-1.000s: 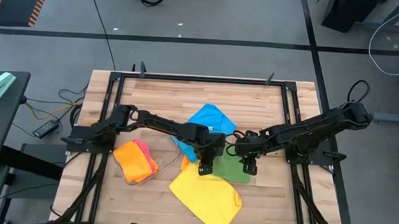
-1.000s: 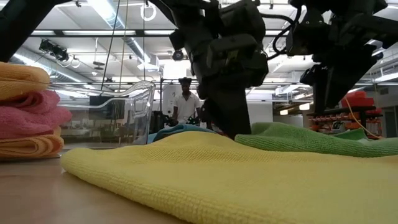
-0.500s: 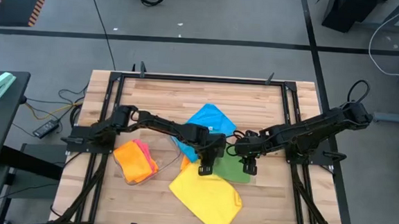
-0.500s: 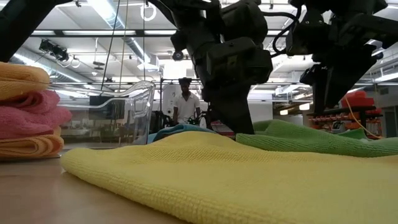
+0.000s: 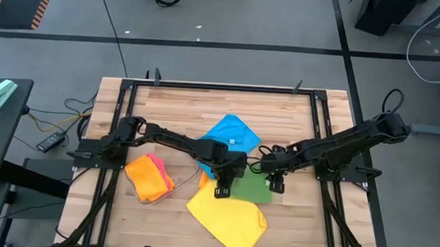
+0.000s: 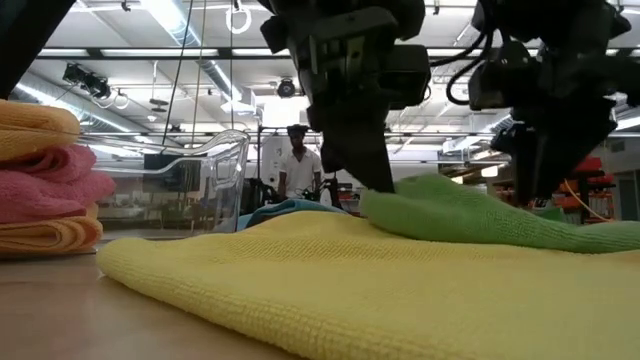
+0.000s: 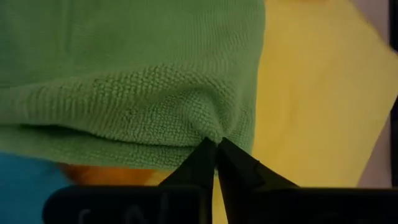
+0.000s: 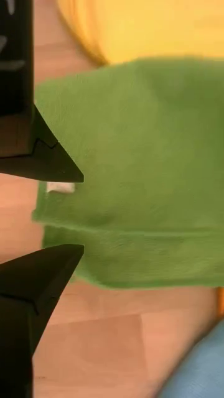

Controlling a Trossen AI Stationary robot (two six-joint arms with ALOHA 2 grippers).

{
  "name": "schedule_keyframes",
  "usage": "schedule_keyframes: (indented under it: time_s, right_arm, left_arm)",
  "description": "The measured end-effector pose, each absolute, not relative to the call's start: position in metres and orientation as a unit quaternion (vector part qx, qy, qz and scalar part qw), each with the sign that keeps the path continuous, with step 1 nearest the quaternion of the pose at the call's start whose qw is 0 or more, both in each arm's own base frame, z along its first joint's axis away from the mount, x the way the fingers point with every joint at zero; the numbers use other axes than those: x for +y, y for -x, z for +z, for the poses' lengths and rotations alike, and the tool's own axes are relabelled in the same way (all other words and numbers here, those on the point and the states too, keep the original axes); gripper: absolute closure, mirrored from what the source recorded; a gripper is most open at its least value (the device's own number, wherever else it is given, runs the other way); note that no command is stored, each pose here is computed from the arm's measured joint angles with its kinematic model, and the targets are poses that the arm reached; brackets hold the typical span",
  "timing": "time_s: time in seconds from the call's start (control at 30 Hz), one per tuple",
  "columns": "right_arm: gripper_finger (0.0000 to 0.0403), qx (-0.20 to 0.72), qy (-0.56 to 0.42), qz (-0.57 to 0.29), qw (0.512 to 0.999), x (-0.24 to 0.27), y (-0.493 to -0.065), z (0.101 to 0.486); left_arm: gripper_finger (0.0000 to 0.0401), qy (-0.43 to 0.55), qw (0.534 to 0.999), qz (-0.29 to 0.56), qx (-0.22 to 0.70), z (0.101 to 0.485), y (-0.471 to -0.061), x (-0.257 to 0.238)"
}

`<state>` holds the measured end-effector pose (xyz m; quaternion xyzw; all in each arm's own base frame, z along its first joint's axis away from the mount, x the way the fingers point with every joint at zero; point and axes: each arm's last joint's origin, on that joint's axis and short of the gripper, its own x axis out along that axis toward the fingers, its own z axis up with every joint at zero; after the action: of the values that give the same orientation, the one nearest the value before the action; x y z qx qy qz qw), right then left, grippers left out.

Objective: Fold microfiber towels
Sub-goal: Fold the green microfiber cloth

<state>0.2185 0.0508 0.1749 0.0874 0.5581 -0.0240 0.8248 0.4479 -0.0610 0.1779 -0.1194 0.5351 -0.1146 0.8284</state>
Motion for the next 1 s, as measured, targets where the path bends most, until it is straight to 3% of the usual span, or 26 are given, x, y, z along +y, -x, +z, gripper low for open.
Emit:
schedule_keyframes:
  time_s: [0.17, 0.3, 0.4, 0.57, 0.83, 1.0]
  right_arm:
    - [0.0227, 0.562, -0.083, -0.028, 0.822, 0.05, -0.213, 0.164]
    - [0.0254, 0.561, -0.067, -0.029, 0.825, 0.05, -0.209, 0.158]
    - [0.0293, 0.553, -0.058, -0.021, 0.831, 0.05, -0.209, 0.154]
    - [0.039, 0.552, -0.05, -0.004, 0.832, 0.051, -0.208, 0.152]
    - [0.0399, 0.547, -0.029, -0.039, 0.835, 0.043, -0.213, 0.18]
    - [0.04, 0.56, -0.044, -0.087, 0.823, 0.027, -0.207, 0.177]
  left_arm:
    - [0.0378, 0.117, 0.825, -0.11, 0.543, 0.173, -0.447, -0.065]
    - [0.0389, 0.109, 0.826, -0.097, 0.544, 0.173, -0.447, -0.064]
    - [0.0387, 0.107, 0.827, -0.094, 0.544, 0.173, -0.447, -0.064]
    - [0.0366, 0.103, 0.827, -0.096, 0.544, 0.173, -0.447, -0.064]
    - [0.0372, 0.104, 0.814, -0.092, 0.564, 0.171, -0.443, -0.065]
    - [0.038, 0.098, 0.811, -0.099, 0.569, 0.171, -0.44, -0.076]
